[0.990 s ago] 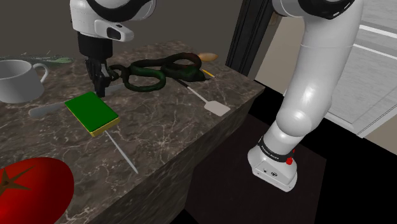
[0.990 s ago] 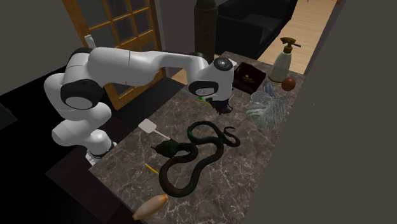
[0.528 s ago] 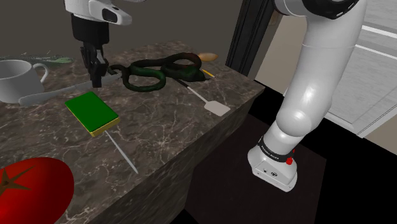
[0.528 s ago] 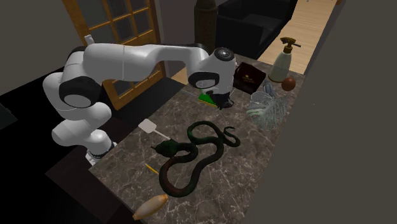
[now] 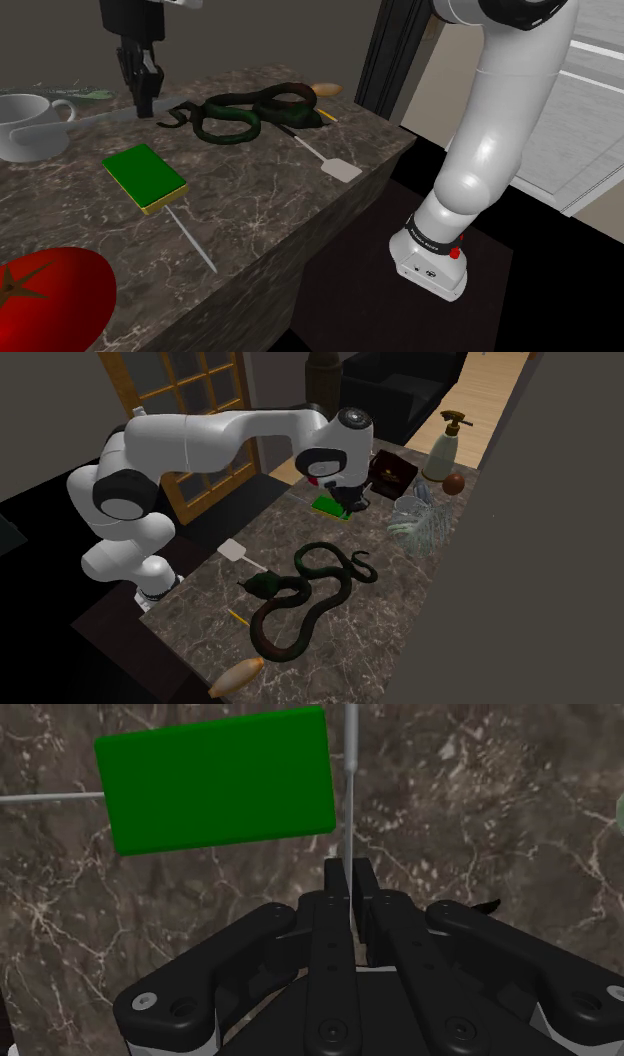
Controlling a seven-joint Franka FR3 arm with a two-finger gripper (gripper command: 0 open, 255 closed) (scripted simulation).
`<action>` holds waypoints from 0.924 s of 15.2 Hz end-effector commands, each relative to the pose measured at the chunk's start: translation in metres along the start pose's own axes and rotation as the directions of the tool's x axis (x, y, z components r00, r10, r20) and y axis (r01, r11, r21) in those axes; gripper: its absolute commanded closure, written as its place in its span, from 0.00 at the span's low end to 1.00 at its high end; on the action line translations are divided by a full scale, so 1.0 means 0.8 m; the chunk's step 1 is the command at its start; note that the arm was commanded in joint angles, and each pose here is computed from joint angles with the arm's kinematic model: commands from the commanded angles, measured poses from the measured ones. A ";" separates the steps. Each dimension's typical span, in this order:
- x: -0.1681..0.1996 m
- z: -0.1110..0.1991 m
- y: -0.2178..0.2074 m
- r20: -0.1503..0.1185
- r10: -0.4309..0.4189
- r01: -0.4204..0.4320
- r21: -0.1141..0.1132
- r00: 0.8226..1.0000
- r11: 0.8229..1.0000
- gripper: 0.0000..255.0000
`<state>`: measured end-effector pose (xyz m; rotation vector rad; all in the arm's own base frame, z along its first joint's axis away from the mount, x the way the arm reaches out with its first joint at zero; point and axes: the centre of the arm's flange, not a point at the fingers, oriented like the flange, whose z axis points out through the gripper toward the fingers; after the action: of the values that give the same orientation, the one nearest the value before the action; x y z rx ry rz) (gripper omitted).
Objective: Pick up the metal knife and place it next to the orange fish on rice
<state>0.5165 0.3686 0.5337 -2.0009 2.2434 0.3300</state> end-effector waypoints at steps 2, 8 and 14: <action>0.027 -0.013 -0.015 0.000 0.000 0.000 0.000 1.000 1.000 1.00; 0.112 -0.037 -0.060 0.000 0.000 0.000 0.000 1.000 1.000 1.00; 0.196 -0.061 -0.106 0.000 0.000 0.000 0.000 1.000 1.000 1.00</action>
<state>0.5818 0.2095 0.5376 -1.9994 2.2454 0.3296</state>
